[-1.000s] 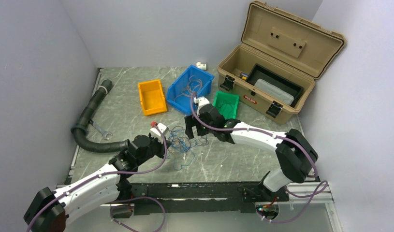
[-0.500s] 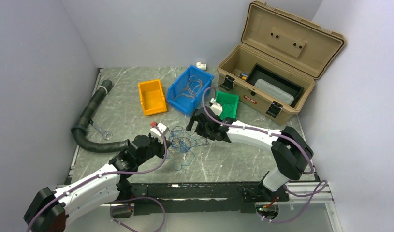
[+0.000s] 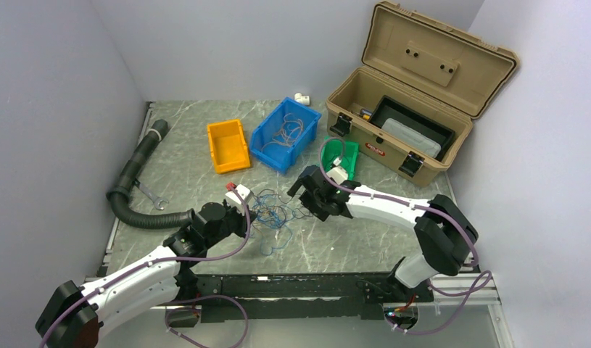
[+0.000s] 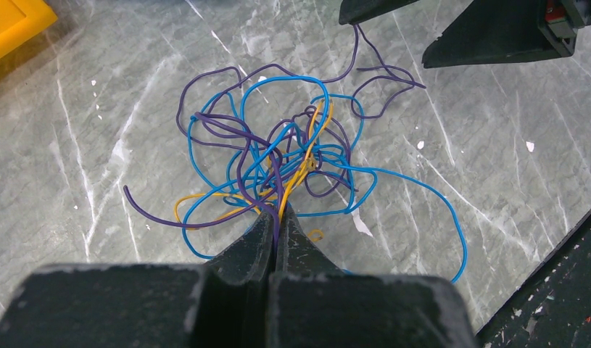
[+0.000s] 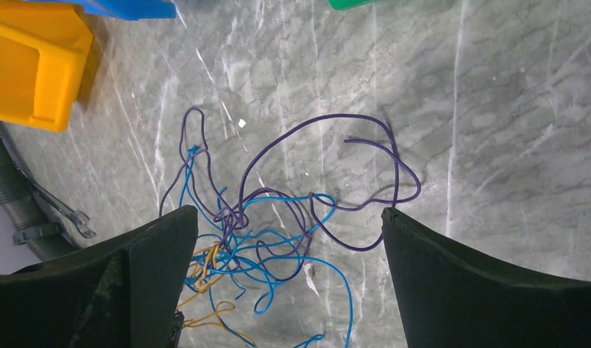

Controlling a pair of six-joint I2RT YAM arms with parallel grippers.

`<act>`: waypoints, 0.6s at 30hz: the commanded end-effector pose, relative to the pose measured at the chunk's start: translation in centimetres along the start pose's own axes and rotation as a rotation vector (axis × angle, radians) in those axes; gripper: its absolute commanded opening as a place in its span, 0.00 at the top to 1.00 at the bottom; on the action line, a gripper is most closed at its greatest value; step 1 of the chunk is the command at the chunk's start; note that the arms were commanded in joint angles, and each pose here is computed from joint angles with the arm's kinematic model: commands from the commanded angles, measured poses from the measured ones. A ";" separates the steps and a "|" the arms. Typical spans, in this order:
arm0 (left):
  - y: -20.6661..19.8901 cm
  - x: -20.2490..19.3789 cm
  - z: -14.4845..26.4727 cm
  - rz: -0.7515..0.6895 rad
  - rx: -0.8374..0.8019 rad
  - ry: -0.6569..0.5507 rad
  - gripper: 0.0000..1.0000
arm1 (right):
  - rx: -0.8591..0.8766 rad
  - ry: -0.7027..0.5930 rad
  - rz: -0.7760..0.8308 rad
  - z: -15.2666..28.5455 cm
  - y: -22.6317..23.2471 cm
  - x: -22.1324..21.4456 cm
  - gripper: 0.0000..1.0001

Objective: Untangle the cables
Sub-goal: Untie the cable.

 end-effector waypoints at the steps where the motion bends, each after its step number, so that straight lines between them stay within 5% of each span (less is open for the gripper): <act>1: -0.1 1.5 -0.2 -0.008 0.002 -0.047 1.00 | 0.067 -0.015 -0.087 1.9 2.2 0.1 0.00; 18: -0.1 1.6 -0.2 -0.009 0.002 -0.049 1.00 | 0.114 0.047 -0.149 1.2 2.0 -3.6 0.01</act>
Point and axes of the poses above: each gripper's point midway between its finger pads, its own z axis back along the fingers, its own y axis along the line the jaws close on, x = y × z, the point moved 2 cm from there along z, back along the fingers, and after that the axes turned 8 degrees about -z, right-handed, at the moved point
